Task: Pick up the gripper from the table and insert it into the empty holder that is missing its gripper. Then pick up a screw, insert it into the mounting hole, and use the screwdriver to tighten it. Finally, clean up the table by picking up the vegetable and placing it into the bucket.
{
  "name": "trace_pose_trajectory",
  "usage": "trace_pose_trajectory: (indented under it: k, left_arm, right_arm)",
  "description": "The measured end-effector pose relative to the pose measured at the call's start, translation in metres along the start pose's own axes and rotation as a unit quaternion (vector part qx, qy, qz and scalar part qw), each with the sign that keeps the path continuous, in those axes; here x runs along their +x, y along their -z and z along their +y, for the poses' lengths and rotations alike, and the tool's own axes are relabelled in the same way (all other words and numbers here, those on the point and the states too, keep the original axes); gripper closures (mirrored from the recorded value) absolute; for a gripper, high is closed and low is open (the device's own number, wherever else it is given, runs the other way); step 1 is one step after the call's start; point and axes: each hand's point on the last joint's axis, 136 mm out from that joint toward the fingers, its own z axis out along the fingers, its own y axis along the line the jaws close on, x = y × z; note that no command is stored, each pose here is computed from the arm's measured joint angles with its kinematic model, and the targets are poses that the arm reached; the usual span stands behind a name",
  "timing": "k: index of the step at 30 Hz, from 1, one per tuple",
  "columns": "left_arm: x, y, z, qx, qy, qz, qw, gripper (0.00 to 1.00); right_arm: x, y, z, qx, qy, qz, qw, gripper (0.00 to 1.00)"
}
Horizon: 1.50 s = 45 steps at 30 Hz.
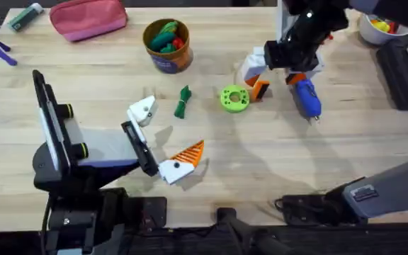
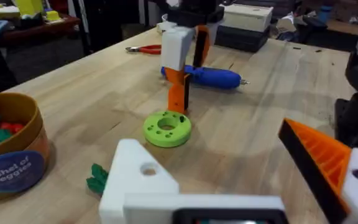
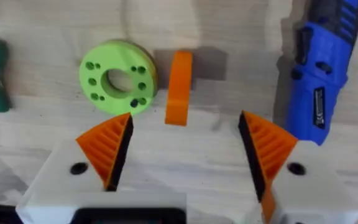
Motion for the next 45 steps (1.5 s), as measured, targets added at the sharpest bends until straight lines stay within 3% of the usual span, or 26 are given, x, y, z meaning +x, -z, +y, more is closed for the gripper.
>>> trace_pose_trajectory:
  k: [7,25,45]
  left_arm:
    - [0.0,0.0,0.0,0.0,0.0,0.0,1.0,0.015]
    - [0.0,0.0,0.0,0.0,0.0,0.0,1.0,0.015]
    - [0.0,0.0,0.0,0.0,0.0,0.0,1.0,0.015]
  right_arm:
    - [-0.009,-0.004,-0.001,0.007,0.0,-0.013,1.0,0.037]
    - [-0.005,-0.039,0.002,0.03,0.013,0.033,0.999,0.121]
    - [-0.005,-0.038,0.006,0.029,0.015,0.03,0.999,0.274]
